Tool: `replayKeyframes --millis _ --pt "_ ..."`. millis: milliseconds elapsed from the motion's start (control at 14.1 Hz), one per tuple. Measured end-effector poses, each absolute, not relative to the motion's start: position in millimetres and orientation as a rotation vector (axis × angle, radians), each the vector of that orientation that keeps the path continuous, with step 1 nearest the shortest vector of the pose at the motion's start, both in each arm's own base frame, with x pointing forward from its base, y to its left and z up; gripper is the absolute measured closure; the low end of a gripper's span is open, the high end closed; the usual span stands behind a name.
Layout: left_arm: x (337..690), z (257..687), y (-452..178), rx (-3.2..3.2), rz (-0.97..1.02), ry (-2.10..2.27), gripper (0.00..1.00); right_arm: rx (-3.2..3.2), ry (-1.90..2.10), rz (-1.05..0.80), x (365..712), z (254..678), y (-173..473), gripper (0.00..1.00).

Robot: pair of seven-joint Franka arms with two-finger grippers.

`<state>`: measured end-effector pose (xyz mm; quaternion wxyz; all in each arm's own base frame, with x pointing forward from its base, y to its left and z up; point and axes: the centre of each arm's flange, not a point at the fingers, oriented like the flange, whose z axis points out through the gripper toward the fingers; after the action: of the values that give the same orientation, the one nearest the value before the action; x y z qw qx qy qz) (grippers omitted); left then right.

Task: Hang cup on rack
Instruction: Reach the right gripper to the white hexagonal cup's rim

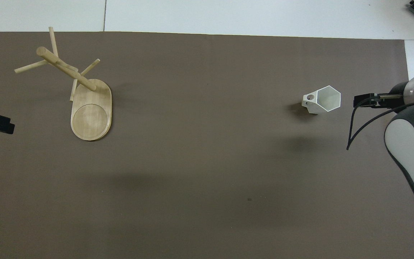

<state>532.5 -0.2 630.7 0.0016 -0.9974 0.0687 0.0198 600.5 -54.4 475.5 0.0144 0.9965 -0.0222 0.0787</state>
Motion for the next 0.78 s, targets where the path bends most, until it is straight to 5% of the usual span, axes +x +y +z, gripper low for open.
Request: replayKeyframes --millis 778 --pt "532 631 0 -3.13 0.062 0.216 0.0 3.11 -0.081 0.345 633 396 -54 0.0"
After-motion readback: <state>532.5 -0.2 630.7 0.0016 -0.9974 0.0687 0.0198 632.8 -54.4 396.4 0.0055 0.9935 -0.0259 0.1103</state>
